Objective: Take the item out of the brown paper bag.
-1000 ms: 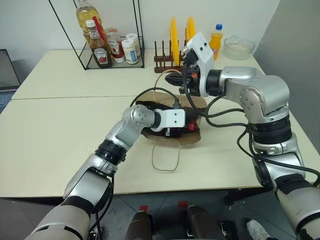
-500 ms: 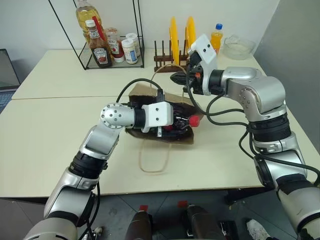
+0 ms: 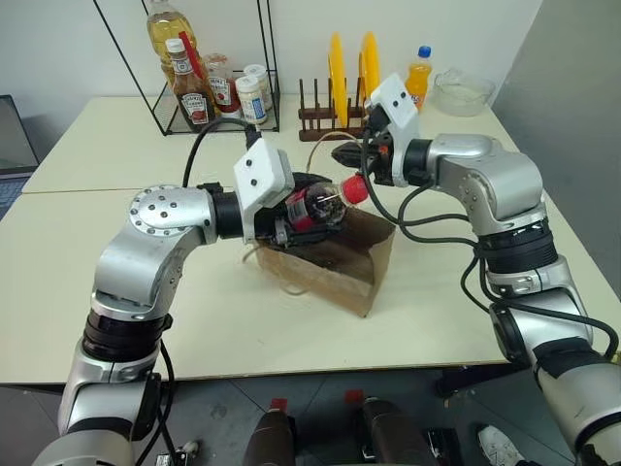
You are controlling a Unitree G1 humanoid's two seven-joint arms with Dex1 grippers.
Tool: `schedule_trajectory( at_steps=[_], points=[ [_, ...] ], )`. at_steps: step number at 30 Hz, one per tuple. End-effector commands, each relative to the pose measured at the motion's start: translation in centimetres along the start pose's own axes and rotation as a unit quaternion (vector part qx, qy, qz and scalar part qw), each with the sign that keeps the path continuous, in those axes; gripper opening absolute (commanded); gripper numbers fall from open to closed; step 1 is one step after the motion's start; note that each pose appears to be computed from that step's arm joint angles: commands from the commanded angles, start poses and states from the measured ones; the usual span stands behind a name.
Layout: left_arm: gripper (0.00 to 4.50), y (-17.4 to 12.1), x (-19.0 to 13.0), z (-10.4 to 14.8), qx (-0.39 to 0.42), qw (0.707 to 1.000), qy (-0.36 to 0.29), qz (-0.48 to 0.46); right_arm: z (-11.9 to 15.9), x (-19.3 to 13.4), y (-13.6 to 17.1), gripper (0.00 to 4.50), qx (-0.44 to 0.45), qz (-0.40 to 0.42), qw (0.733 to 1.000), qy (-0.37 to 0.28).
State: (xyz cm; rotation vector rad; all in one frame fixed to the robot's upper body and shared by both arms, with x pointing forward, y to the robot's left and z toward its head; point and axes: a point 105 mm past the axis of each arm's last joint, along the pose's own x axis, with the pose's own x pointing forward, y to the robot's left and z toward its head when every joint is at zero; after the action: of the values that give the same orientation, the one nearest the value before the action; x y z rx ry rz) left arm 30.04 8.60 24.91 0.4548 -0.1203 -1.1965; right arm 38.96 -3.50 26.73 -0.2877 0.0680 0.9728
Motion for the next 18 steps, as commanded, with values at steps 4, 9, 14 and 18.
schedule_trajectory(
  at_steps=[4, 9, 14, 18],
  points=[
    [3.31, 3.0, -5.1, 3.2, -0.045, 0.995, -0.042, 0.074, 1.7, -0.2, 0.3, 0.0, -0.028, 0.006, 0.999, -0.023],
    [3.31, 4.7, -9.6, 2.9, -0.089, 0.986, -0.038, 0.133, 1.7, -0.3, 0.2, 0.0, -0.029, 0.007, 0.999, -0.022],
    [3.31, 9.9, -15.2, 2.7, -0.101, 0.933, -0.102, 0.331, 1.6, -0.4, 0.2, 0.0, -0.03, 0.006, 0.999, -0.023],
    [3.31, 12.3, -19.1, -1.2, -0.122, 0.864, -0.099, 0.478, 1.6, -0.4, 0.2, 0.0, -0.037, 0.008, 0.999, -0.024]
  ],
)
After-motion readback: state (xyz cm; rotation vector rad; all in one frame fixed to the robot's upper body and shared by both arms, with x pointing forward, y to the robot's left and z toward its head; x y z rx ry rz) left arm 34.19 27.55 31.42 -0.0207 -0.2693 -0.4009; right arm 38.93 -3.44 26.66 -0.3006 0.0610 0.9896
